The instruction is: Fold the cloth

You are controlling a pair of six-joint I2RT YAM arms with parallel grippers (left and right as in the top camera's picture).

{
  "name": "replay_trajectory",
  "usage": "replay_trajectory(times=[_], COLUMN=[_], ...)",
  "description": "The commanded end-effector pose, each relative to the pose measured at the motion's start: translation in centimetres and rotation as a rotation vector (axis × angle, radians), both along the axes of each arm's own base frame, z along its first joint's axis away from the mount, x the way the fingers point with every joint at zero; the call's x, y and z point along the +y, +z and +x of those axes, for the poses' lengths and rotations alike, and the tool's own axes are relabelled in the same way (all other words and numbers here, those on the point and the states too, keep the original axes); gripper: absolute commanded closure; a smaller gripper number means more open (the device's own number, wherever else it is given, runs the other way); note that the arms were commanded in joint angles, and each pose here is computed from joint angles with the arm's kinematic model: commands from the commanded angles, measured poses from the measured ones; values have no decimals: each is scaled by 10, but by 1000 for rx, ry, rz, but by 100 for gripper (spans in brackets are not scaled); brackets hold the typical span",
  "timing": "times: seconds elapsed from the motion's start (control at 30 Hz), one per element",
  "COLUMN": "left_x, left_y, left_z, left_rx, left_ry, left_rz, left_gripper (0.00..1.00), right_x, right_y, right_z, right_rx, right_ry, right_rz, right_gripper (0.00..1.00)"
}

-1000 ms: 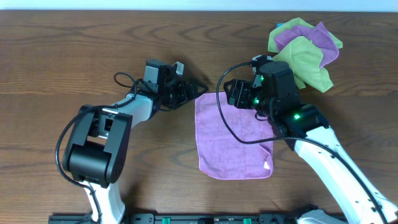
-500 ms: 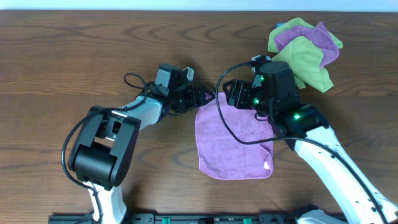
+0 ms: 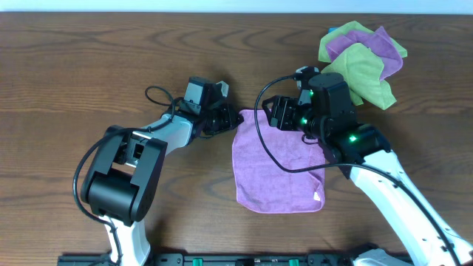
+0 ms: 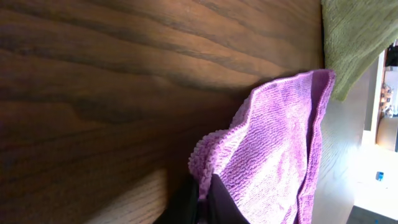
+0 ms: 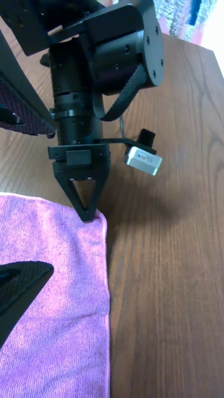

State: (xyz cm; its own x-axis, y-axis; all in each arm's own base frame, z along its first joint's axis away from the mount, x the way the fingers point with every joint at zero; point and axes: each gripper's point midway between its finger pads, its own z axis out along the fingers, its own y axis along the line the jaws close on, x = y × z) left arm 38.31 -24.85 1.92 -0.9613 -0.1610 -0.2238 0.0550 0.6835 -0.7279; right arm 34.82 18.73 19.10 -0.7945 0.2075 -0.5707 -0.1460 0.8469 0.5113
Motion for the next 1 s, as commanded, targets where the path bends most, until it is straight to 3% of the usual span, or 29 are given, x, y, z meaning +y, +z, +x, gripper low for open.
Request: replay_trajectory(times=[0.0,0.5,0.7,0.73,0.87,0.93,0.97], left_x=[1,96,112,112,112,112,112], left_y=[-1,17,40,42,47,47,46], left_z=[7,70,98,101,105,104,103], left_rx=[-51,-138,-222,-227,-239,-234,-231], left_ry=[-18,177,214,217,217,217,216], left_rz=[28,38,57,59,55,56,55], left_gripper=[94,94,91,84,19,3,5], right_x=[0,-4,-26,-28,-25,-25,-26], right_y=[13,-3,-37,-43,-61,-71,-76], right_z=[3,-10,-28,-32,-39,-41,-42], right_rx=[-31,22,111,128,163,186,198], right_ry=[8,40,45,57,122,136,142], right_rz=[13,-48,-247,-284,-349,-388,-405], right_gripper=[35,37,34,32,29,28,28])
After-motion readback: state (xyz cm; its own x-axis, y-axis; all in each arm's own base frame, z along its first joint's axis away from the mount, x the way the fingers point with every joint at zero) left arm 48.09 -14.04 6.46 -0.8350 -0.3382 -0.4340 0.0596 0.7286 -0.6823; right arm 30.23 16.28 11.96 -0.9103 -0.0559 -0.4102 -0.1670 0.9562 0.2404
